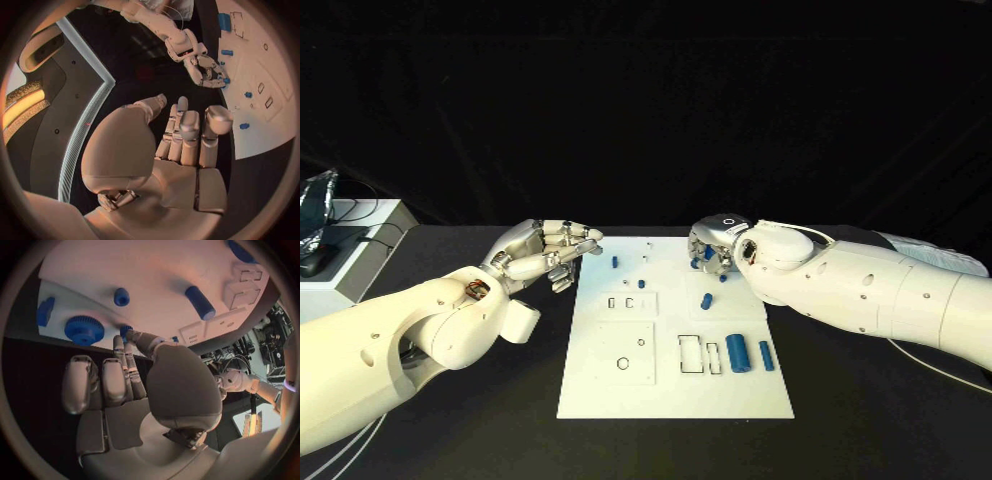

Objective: Assemble the parts on the task board

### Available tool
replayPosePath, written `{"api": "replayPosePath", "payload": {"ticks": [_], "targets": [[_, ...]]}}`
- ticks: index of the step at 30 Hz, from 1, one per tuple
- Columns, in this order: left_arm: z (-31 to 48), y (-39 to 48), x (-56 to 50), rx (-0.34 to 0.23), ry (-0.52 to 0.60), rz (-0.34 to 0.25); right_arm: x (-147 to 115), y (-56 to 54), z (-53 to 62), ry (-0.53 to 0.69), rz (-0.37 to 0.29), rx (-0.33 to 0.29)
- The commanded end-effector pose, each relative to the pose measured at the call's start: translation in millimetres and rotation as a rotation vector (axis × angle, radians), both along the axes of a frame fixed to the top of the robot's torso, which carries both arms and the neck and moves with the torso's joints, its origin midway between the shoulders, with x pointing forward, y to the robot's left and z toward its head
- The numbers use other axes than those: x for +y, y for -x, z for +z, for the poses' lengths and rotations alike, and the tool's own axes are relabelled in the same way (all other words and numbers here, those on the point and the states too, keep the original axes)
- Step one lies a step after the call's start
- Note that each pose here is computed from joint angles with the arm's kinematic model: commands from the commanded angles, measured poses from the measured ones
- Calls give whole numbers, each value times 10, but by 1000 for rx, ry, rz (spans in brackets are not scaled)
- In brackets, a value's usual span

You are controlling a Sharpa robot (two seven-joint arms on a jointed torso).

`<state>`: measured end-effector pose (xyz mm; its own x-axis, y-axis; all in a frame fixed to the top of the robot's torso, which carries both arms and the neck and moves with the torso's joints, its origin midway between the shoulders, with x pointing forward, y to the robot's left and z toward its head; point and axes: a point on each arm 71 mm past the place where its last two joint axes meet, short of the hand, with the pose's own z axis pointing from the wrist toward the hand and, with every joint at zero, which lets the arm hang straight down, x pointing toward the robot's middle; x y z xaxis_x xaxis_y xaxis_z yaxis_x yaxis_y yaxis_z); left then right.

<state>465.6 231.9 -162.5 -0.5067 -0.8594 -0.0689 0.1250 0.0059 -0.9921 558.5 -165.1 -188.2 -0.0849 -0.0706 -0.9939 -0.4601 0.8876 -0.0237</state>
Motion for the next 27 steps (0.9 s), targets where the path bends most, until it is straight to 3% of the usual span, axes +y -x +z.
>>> {"api": "replayPosePath", "payload": {"ticks": [1,12,27], "targets": [[10,1,-3,-3,10,-4,28,12,79,-28,-21,-78],[14,2,-9,-5,13,-5,309,2,214,-77,-3,-184],[27,3,-43,-8,20,-14,632,-37,163,-86,24,-213]]}}
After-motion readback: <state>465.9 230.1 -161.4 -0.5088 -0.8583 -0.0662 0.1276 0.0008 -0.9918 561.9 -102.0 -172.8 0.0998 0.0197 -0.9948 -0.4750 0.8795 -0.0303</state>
